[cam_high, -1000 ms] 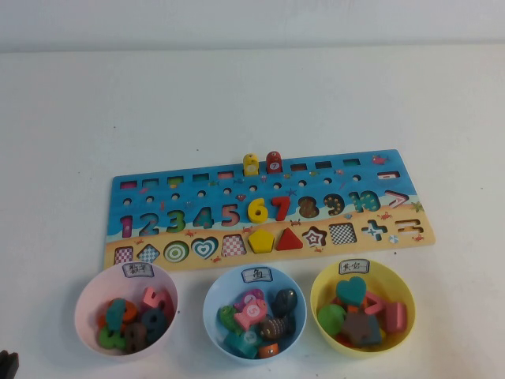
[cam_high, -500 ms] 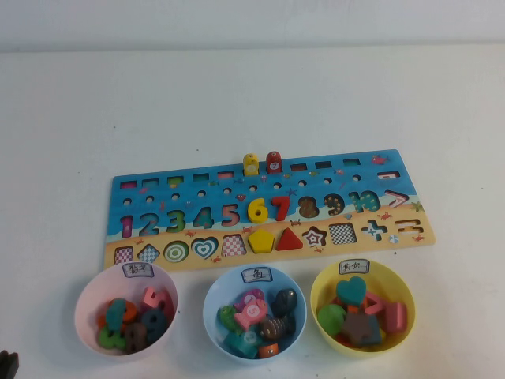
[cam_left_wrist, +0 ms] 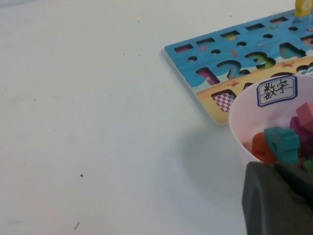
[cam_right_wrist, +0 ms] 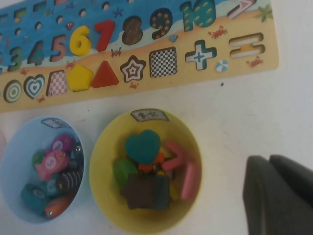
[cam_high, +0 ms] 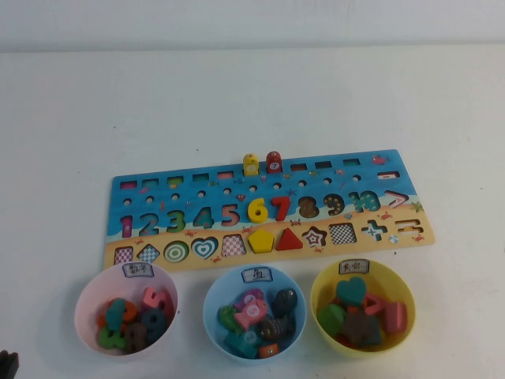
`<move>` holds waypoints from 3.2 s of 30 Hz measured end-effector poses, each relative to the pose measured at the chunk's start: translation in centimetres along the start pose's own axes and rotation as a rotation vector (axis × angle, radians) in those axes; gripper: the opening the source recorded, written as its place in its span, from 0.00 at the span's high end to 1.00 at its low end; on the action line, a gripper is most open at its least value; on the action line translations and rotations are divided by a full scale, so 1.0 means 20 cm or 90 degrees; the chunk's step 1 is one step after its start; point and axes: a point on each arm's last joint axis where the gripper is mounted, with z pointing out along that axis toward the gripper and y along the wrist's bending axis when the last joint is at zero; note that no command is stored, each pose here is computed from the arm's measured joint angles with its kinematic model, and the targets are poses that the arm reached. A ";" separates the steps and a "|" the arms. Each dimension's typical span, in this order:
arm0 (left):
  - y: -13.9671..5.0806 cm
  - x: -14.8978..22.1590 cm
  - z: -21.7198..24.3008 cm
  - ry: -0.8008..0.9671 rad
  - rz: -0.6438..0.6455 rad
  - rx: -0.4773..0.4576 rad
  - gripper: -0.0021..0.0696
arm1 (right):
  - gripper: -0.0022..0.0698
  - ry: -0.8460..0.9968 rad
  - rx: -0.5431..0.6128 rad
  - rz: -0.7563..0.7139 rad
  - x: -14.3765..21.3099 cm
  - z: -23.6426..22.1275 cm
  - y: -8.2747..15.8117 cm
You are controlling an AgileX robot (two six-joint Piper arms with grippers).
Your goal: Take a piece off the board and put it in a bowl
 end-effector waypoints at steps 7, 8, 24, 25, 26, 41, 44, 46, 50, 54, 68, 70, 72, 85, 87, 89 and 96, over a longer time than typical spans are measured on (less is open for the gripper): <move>0.00 0.00 0.00 0.000 0.000 0.000 0.98 | 1.00 0.120 0.004 -0.092 -0.32 0.28 0.13; 0.00 0.00 0.00 0.000 0.000 0.000 0.98 | 1.00 0.139 0.002 -0.117 -0.36 0.35 0.19; 0.00 0.00 0.00 0.000 0.000 0.000 0.98 | 0.65 0.231 -0.016 -0.215 -0.61 1.08 0.66; 0.00 0.00 0.00 0.000 0.000 0.000 0.98 | 0.60 0.224 -0.010 -0.212 -0.62 1.11 0.66; 0.00 0.00 0.00 0.000 0.000 0.000 0.98 | 0.57 0.212 -0.007 -0.208 -0.64 1.13 0.66; 0.00 0.00 0.00 0.000 0.000 0.000 0.98 | 0.48 0.154 -0.006 -0.203 -0.74 1.49 0.70; 0.00 0.00 0.00 0.000 0.000 0.000 0.98 | 0.48 0.145 -0.003 -0.211 -0.75 1.54 0.70; 0.00 0.00 0.00 0.000 0.000 0.000 0.98 | 0.48 0.139 0.001 -0.218 -0.75 1.55 0.70; 0.00 0.00 0.00 0.000 0.000 0.000 0.98 | 0.48 0.138 0.011 -0.227 -0.75 1.59 0.69; 0.00 0.00 0.00 0.000 0.000 0.000 0.98 | 0.48 0.140 0.015 -0.229 -0.74 1.61 0.68; 0.00 0.00 0.00 0.000 0.000 0.000 0.98 | 0.48 0.127 0.014 -0.240 -0.73 1.64 0.68; 0.00 0.00 0.00 0.000 0.000 0.000 0.98 | 0.48 0.130 0.015 -0.243 -0.72 1.66 0.68; 0.00 0.00 0.00 0.000 0.000 0.000 0.98 | 0.48 0.134 0.016 -0.245 -0.71 1.67 0.67; 0.00 0.00 0.00 0.000 0.000 0.000 0.98 | 0.49 0.134 0.016 -0.250 -0.70 1.70 0.67; 0.00 0.00 0.00 0.000 0.000 0.000 0.98 | 0.51 0.134 0.016 -0.250 -0.70 1.70 0.67; 0.00 0.00 0.00 0.000 0.000 0.000 0.98 | 0.55 0.134 0.016 -0.250 -0.70 1.70 0.67; 0.00 0.00 0.00 0.000 0.000 0.000 0.98 | 0.60 0.138 0.017 -0.250 -0.70 1.70 0.66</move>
